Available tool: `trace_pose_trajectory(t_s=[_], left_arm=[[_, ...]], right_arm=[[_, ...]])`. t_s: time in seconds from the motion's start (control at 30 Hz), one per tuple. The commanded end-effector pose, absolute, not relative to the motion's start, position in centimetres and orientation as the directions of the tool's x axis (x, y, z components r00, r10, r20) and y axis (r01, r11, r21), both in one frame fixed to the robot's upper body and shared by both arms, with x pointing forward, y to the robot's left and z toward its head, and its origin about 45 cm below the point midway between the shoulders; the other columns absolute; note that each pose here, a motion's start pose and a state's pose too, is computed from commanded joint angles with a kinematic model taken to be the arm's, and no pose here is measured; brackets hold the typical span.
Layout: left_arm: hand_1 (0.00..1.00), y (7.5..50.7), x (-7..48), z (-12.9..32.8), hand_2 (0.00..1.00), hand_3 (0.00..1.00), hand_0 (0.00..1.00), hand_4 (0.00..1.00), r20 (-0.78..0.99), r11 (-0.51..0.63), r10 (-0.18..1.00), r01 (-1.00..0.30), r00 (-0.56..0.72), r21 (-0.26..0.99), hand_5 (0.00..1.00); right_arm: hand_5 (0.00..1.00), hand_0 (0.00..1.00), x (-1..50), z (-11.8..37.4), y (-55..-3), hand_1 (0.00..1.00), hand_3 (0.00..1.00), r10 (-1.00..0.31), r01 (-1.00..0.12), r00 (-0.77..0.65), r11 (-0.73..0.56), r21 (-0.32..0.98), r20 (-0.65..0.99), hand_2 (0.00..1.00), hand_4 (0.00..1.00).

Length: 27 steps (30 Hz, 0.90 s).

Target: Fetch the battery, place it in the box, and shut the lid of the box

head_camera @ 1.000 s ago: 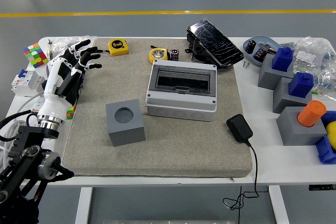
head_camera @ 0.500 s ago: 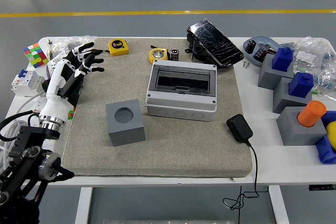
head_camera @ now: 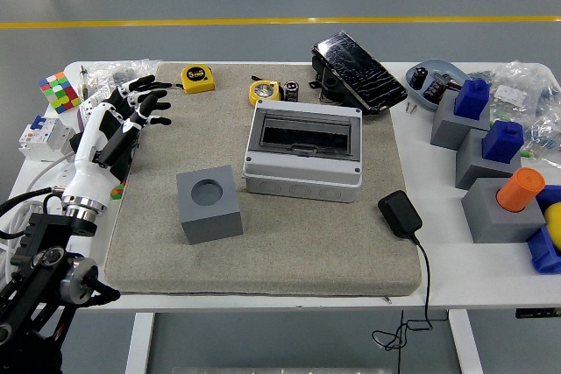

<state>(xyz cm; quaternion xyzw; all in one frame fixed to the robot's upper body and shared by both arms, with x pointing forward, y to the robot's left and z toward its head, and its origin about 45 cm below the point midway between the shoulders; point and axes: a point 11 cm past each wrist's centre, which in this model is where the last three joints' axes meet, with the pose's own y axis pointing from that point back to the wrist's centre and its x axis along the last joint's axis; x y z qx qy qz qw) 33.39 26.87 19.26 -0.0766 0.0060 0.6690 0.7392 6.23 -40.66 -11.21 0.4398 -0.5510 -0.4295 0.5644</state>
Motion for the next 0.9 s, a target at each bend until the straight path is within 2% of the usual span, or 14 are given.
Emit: trace_pose_trajectory(t_s=[0.9], left_arm=[[0.546,26.7,32.3,17.4,0.606,0.725,0.416,0.998,-0.084,0.12,0.989,-0.992,0.122,-0.037,0.535]], right_arm=[[0.583,0.642,5.7,-11.6,-39.5,0.663,0.575,-0.974,0.009,0.019,0.225,0.974,0.225,0.672,0.97]])
